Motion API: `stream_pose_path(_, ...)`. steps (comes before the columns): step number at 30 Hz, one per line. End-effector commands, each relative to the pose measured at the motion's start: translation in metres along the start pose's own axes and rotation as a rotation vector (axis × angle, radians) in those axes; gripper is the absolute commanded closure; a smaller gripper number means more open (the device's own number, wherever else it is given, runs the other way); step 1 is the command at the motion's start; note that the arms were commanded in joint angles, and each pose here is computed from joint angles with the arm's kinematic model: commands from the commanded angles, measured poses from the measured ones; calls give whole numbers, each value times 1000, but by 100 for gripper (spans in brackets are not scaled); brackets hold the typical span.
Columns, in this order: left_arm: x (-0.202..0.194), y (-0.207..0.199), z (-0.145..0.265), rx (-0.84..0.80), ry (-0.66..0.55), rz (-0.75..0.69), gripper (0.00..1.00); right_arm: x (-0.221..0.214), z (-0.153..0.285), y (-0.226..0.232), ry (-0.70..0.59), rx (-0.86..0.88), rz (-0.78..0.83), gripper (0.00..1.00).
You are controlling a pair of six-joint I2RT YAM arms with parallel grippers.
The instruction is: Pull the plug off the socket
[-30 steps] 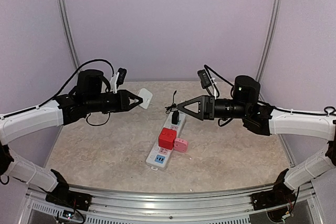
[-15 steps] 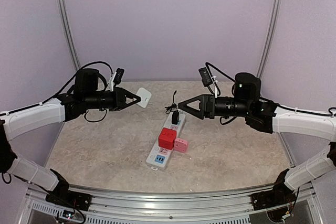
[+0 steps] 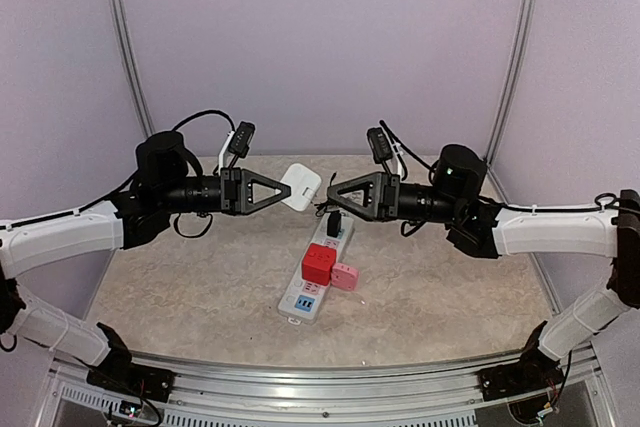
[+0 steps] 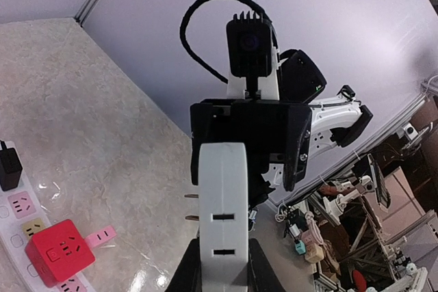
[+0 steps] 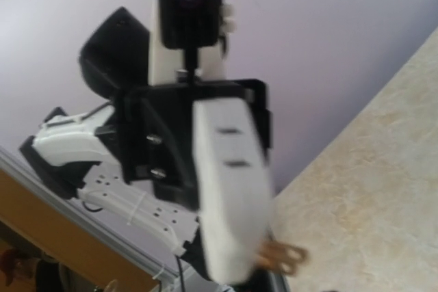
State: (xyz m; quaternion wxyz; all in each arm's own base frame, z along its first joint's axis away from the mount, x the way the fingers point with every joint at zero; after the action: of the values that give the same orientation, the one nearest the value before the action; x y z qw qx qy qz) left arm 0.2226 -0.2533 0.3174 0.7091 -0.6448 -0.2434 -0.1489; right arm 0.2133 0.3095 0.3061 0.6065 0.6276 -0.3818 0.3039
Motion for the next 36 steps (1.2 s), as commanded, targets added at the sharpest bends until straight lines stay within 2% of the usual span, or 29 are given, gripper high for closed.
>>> stream_pose_path(1,3,-6,-9,-36,8,-23,100,4,-2,11,-24,62,7,39)
stream_pose_path(25,1,-9,-27,-49,29,-44,100,-5,-7,9,-19,103,-39,43)
stream_pose_path(36,-4,-9,-34,-65,76,-23,100,2,-9,20,-73,240,-41,45)
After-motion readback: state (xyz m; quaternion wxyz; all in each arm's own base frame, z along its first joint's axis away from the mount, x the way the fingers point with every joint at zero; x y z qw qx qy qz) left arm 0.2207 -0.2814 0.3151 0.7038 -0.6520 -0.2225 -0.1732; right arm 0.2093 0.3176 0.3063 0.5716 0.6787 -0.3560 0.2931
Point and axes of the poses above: each gripper's point midway between its finger pads, its own z axis back along the fingers, its own y axis along the line the jaws close on, x = y × z, the point moved 8 cm from there along z, back along the fingers, and after that the axes turned 14 degrees about z, right-handed, at the moved point
